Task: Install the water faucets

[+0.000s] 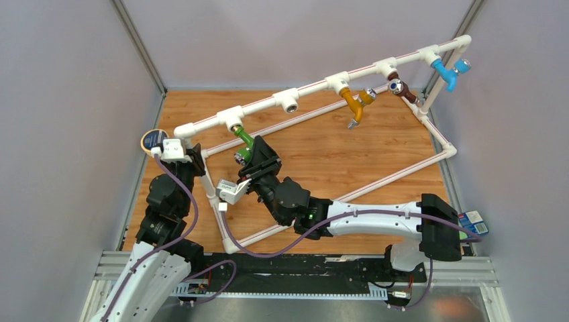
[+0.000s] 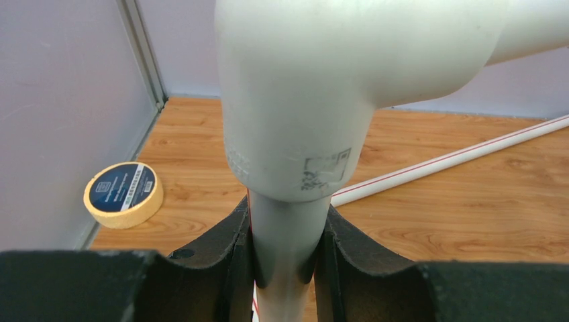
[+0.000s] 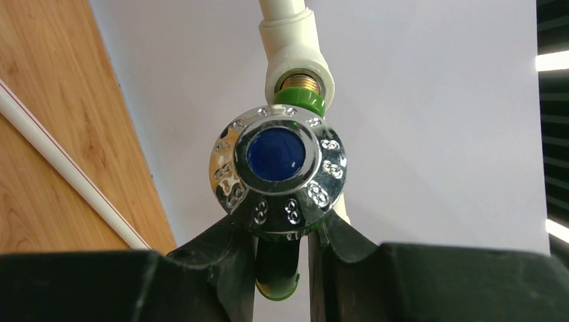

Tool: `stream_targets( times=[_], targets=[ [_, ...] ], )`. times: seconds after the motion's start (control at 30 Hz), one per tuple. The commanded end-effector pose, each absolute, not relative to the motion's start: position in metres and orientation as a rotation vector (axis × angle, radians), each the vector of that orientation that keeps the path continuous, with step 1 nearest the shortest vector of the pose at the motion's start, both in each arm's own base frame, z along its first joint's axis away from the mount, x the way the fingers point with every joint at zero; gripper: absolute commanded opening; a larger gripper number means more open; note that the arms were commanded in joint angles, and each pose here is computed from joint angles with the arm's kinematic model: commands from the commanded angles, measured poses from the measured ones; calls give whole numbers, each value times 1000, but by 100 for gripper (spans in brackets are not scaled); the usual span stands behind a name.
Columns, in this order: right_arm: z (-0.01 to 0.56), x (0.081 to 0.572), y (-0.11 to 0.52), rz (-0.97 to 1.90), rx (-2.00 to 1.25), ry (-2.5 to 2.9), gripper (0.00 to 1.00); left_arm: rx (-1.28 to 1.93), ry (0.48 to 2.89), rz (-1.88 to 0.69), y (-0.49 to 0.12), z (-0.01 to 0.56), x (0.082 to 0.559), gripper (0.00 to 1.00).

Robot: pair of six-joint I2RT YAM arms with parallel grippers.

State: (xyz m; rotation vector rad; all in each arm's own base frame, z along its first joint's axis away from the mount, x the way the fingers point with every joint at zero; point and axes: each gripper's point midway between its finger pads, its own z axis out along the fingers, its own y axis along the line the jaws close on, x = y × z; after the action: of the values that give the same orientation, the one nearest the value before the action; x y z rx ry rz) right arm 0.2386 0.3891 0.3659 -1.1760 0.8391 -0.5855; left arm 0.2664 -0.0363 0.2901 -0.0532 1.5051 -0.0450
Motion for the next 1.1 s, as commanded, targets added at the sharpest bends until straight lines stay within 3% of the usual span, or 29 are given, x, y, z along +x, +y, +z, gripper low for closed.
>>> stream_targets(
  times=[0.0,1.07],
  targets=[
    [380,255,373,-750,-1210,917,0,28,1594,-176,-63,273,255,0],
    [384,215,424,-527,-1299,815,0,60,1617,-224,-77,271,254,0]
  ],
)
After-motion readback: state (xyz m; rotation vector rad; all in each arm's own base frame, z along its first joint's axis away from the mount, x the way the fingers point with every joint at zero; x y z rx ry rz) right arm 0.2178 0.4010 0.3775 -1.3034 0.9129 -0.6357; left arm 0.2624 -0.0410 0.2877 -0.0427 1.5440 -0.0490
